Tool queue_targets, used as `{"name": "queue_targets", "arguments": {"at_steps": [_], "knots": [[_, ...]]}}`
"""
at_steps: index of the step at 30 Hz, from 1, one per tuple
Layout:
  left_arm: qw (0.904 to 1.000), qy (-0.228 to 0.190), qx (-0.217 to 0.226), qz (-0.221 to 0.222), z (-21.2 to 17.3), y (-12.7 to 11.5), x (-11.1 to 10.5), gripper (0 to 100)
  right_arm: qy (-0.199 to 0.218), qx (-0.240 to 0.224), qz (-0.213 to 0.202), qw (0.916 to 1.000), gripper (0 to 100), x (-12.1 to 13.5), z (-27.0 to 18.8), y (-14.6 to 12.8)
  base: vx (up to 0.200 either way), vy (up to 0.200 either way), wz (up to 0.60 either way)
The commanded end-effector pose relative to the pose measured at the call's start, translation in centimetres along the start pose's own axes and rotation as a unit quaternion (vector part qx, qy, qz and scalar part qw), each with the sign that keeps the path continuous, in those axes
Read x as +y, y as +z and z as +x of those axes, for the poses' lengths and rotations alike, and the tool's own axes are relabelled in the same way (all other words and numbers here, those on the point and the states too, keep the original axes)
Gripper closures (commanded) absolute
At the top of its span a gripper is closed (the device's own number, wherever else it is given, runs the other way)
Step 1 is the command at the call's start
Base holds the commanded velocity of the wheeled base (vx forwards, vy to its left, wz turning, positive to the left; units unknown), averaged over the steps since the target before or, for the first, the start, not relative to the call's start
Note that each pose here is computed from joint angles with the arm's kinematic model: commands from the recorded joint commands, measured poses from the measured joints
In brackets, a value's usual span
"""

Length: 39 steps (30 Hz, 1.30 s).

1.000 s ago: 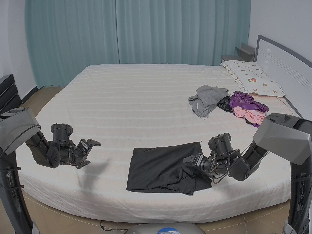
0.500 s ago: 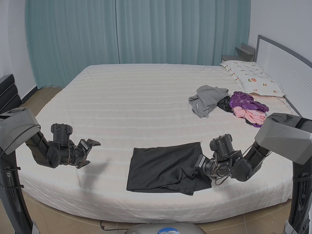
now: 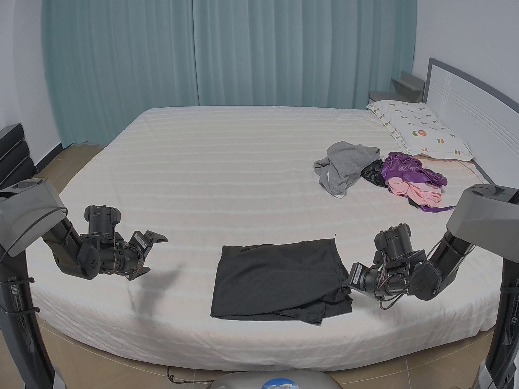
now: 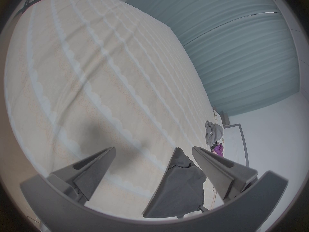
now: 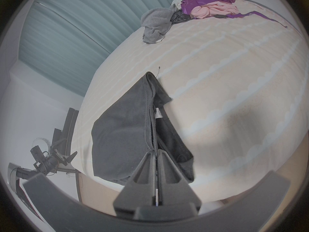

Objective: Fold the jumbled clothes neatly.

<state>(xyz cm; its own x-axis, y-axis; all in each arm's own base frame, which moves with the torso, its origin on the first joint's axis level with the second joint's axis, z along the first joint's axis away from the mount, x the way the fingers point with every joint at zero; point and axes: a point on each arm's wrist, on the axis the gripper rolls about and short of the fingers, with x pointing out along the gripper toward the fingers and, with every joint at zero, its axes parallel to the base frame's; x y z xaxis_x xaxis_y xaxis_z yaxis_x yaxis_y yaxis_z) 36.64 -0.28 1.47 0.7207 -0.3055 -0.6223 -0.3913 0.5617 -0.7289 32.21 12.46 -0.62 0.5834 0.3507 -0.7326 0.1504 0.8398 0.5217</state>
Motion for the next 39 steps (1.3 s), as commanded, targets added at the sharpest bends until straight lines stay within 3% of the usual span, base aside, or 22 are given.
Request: {"name": "queue_targets", "arguments": {"at_steps": [1, 6, 13, 14, 20, 25, 30, 39], "knots": [[1.0000, 0.000, -0.001, 0.000, 0.0, 0.0, 0.0, 0, -0.006, 0.005, -0.005, 1.0000, 100, -0.6, 0.0, -0.1, 0.000, 0.000, 0.00], [1.0000, 0.000, 0.000, -0.001, 0.0, 0.0, 0.0, 0, -0.016, 0.013, -0.062, 0.9979, 100, -1.3, -0.1, -0.4, 0.000, 0.000, 0.00], [1.0000, 0.000, 0.000, -0.001, 0.0, 0.0, 0.0, 0, -0.026, 0.020, -0.093, 0.9952, 100, -1.7, 0.2, -0.7, 0.000, 0.000, 0.00], [1.0000, -0.001, -0.001, 0.000, 0.0, 0.1, 0.0, 0, -0.026, 0.021, -0.097, 0.9947, 0, -1.8, 0.2, -0.7, 0.000, 0.000, 0.00], [1.0000, 0.000, 0.000, -0.001, 0.0, 0.0, 0.0, 0, -0.021, 0.009, -0.106, 0.9941, 0, -1.6, 0.1, -0.1, 0.000, 0.000, 0.00], [1.0000, 0.000, -0.001, 0.000, 0.0, 0.0, 0.0, 0, 0.000, -0.023, -0.092, 0.9955, 0, -0.7, 0.8, 2.0, 0.000, 0.000, 0.00], [1.0000, 0.001, -0.002, 0.001, 0.0, 0.0, 0.0, 0, 0.026, -0.055, -0.037, 0.9975, 0, 0.8, 3.3, 4.6, 0.000, 0.000, 0.00], [1.0000, 0.001, -0.007, -0.001, 0.1, 0.2, -0.2, 0, 0.036, -0.070, -0.007, 0.9969, 0, 2.3, 7.5, 6.9, 0.000, 0.000, 0.00]]}}
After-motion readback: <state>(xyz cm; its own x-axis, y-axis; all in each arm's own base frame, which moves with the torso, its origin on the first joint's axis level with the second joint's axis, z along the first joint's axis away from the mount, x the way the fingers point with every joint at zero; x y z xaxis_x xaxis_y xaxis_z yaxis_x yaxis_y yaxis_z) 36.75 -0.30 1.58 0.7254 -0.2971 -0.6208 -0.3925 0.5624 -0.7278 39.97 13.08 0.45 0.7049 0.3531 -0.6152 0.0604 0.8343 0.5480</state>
